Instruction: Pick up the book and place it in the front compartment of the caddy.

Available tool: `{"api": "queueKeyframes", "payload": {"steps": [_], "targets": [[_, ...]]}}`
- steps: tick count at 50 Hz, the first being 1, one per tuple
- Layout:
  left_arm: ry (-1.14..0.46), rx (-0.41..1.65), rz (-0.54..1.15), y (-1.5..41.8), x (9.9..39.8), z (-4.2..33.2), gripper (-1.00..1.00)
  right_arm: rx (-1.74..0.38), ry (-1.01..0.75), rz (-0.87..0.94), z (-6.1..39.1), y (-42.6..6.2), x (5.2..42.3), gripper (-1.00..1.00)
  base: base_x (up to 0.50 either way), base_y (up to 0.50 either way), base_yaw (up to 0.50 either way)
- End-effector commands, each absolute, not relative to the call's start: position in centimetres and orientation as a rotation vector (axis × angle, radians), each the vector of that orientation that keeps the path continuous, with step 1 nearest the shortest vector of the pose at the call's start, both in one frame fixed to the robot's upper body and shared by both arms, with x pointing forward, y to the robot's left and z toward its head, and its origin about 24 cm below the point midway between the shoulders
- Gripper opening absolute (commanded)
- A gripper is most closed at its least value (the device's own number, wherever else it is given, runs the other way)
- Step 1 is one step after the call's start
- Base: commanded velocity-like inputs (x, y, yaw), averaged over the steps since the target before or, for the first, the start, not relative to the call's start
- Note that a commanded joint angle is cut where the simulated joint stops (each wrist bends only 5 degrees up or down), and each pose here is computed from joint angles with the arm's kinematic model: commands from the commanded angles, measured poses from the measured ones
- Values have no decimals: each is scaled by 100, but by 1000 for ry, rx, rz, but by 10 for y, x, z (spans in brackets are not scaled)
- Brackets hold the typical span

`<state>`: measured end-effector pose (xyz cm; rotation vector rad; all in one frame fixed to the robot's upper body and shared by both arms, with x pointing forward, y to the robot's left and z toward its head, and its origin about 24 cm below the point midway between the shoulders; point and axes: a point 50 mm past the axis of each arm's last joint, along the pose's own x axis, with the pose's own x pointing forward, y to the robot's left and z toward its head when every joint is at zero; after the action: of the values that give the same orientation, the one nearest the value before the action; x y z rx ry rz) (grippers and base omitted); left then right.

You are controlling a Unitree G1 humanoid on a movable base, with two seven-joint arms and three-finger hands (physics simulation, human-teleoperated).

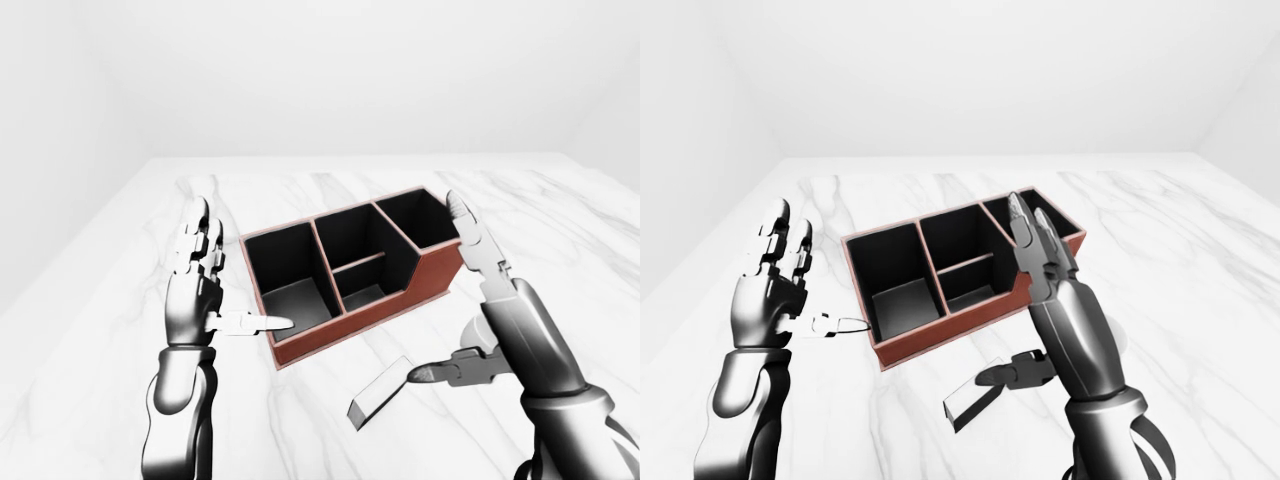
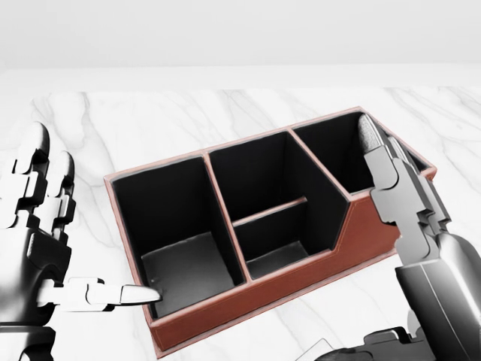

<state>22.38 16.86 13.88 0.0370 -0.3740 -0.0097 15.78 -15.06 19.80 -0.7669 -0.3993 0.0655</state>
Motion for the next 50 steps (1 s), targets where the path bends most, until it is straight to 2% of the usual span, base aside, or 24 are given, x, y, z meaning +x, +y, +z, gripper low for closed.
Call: {"api": "queueKeyframes", "payload": {"steps": [1,16,50], "targets": [[-377,37,-11,168,224,139,100,-748,-361,25,195,-154,157,100,0,0,0],[-381,38,-10,169,222,140,100,-725,-326,15,190,-155,155,100,0,0,0],[-370,40,-12,168,223,138,100,-766,-376,-34,194,-157,150,100,0,0,0]]}}
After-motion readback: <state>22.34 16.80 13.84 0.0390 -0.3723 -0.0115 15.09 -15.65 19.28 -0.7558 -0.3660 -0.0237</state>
